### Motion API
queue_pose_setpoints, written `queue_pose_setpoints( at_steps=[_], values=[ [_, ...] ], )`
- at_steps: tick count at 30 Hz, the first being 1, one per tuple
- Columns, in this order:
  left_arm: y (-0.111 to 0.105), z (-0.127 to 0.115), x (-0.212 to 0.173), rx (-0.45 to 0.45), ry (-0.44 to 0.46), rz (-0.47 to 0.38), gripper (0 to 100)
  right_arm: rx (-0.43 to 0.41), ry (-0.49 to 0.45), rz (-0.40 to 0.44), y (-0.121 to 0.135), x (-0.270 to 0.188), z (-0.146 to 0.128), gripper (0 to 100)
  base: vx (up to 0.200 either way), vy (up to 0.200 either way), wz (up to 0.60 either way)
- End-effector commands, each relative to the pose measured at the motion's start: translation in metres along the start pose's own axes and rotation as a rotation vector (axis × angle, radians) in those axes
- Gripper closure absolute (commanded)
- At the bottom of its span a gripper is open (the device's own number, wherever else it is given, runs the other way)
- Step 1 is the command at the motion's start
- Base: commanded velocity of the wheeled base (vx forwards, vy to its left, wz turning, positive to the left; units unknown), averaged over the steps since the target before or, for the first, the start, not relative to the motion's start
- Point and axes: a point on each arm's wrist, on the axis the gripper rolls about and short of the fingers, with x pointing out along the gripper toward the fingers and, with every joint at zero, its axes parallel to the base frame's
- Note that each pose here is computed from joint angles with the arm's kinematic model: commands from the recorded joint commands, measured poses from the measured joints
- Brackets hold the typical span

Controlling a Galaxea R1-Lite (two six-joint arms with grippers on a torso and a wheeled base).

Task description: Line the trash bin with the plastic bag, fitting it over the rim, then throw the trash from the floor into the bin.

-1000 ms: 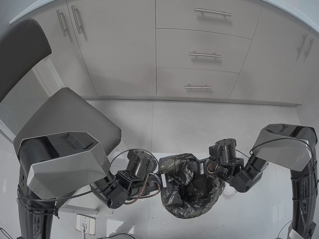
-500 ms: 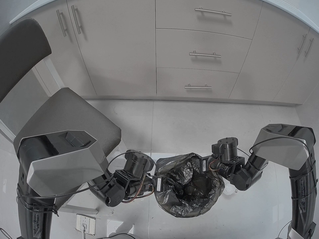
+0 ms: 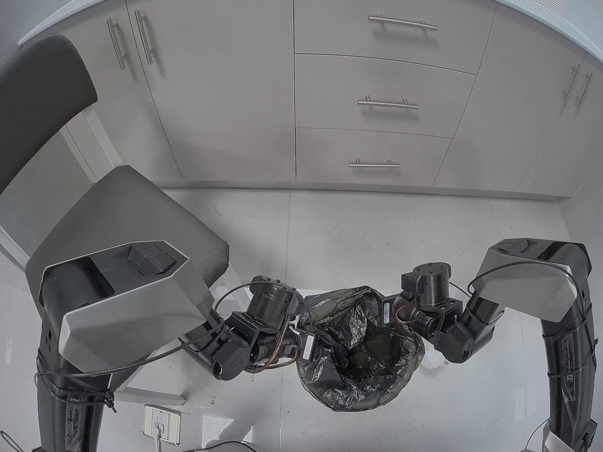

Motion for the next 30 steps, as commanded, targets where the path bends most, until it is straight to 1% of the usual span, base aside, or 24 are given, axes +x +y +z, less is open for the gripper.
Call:
queue_pose_setpoints(
  at_steps=[1, 5, 6, 11, 13, 15, 17, 24, 26, 30],
  values=[
    [-0.003, 0.001, 0.005, 0.004, -0.005, -0.005, 100, 0.002, -0.001, -0.004, -0.002, 0.001, 0.0, 0, 0.0, 0.0, 0.0],
    [-0.003, 0.003, 0.005, 0.002, -0.012, 0.006, 100, 0.005, -0.002, -0.004, -0.002, 0.001, 0.001, 0, 0.0, 0.0, 0.0],
    [-0.004, 0.003, 0.005, 0.005, -0.012, 0.011, 0, 0.007, -0.004, -0.004, -0.002, 0.001, 0.001, 0, 0.0, 0.0, 0.0],
    [-0.004, 0.004, 0.001, 0.006, -0.019, 0.015, 0, 0.01, -0.013, -0.003, -0.003, -0.001, 0.004, 0, 0.0, 0.0, 0.0],
    [-0.004, 0.006, -0.001, 0.007, -0.027, 0.03, 0, 0.011, -0.016, -0.003, -0.003, -0.002, 0.006, 0, 0.0, 0.0, 0.0],
    [-0.004, 0.006, -0.001, 0.007, -0.044, 0.094, 0, 0.011, -0.019, -0.003, -0.003, -0.002, 0.007, 0, 0.0, 0.0, 0.0],
    [-0.003, 0.004, 0.0, 0.002, -0.043, 0.124, 0, 0.011, -0.02, -0.003, -0.003, -0.002, 0.007, 0, 0.0, 0.0, 0.0],
    [0.0, 0.007, 0.001, -0.029, -0.055, 0.135, 0, 0.023, -0.034, -0.007, -0.005, 0.0, 0.009, 0, 0.0, 0.0, 0.0],
    [0.006, 0.011, 0.003, -0.04, -0.066, 0.149, 0, 0.038, -0.061, -0.007, -0.005, 0.003, 0.009, 0, 0.0, 0.0, 0.0],
    [0.014, 0.009, 0.008, -0.053, -0.059, 0.166, 0, 0.051, -0.063, -0.008, -0.005, 0.008, 0.005, 0, 0.0, 0.0, 0.0]
  ],
)
